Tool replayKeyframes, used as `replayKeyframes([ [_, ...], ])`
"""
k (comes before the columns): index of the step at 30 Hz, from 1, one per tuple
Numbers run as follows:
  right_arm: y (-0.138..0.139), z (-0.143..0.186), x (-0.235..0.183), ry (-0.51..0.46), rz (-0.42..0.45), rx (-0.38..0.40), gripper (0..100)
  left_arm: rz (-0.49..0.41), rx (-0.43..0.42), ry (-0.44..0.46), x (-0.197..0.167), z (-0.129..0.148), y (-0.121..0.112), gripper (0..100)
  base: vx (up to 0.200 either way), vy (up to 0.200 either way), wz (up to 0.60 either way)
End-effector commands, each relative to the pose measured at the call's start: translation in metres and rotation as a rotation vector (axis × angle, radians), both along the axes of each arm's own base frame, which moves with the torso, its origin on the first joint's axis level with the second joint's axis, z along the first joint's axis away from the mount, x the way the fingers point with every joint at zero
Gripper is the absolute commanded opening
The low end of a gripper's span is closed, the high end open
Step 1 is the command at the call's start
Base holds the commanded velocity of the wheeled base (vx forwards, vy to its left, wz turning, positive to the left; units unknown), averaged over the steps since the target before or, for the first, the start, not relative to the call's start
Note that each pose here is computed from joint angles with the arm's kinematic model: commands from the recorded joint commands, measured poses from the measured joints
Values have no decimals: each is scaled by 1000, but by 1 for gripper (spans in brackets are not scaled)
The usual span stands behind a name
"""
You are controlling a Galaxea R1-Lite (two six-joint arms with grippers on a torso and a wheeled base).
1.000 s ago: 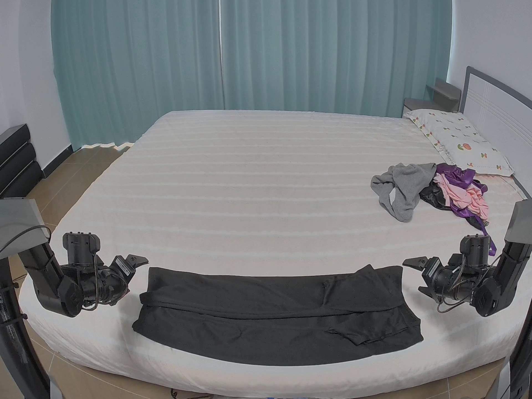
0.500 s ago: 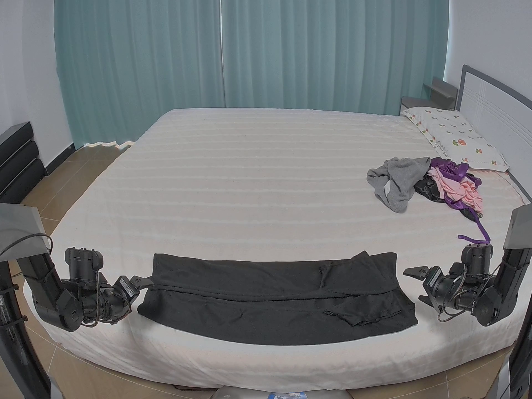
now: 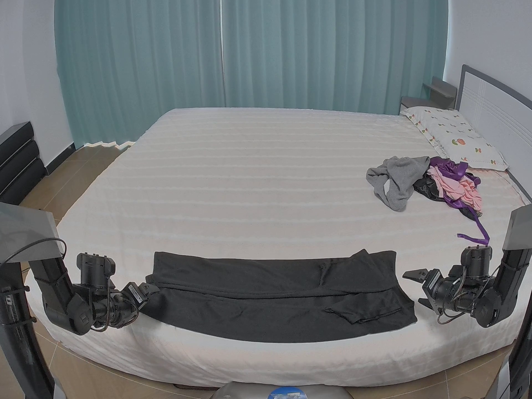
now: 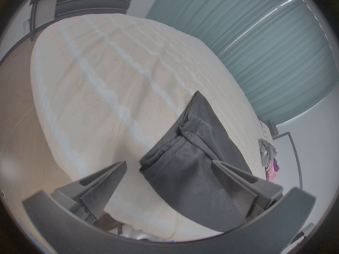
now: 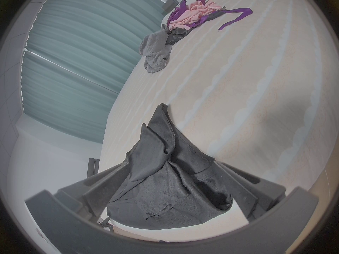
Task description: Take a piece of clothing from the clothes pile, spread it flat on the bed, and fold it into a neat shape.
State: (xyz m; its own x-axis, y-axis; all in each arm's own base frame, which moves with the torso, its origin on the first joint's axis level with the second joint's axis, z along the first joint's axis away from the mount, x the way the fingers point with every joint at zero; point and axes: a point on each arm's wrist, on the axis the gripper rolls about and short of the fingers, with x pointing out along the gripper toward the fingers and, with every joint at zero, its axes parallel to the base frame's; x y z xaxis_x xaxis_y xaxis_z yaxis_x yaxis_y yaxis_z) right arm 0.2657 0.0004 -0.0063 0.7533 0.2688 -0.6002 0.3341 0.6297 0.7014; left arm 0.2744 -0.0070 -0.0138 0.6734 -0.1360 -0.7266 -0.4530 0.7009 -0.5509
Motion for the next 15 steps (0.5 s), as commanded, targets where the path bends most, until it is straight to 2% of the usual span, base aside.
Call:
replayKeyframes([
  [1,0,0,0,1,1,0,100,0,15,12,5,-9,-3,100,0,0,0],
  [4,0,0,0,-1,1,-2,100,22,48,-4,14,-15,-5,100,0,0,0],
  [5,1,1,-1,-1,4,-2,100,20,52,2,12,-15,-7,0,0,0,0],
  [12,8,8,-7,-27,31,-4,100,41,75,30,3,-17,-4,0,0,0,0],
  [14,10,9,-9,-34,36,-7,100,47,110,25,2,-14,-3,0,0,0,0],
  [15,12,9,-10,-40,43,-7,100,39,152,33,-3,-13,-3,0,0,0,0],
])
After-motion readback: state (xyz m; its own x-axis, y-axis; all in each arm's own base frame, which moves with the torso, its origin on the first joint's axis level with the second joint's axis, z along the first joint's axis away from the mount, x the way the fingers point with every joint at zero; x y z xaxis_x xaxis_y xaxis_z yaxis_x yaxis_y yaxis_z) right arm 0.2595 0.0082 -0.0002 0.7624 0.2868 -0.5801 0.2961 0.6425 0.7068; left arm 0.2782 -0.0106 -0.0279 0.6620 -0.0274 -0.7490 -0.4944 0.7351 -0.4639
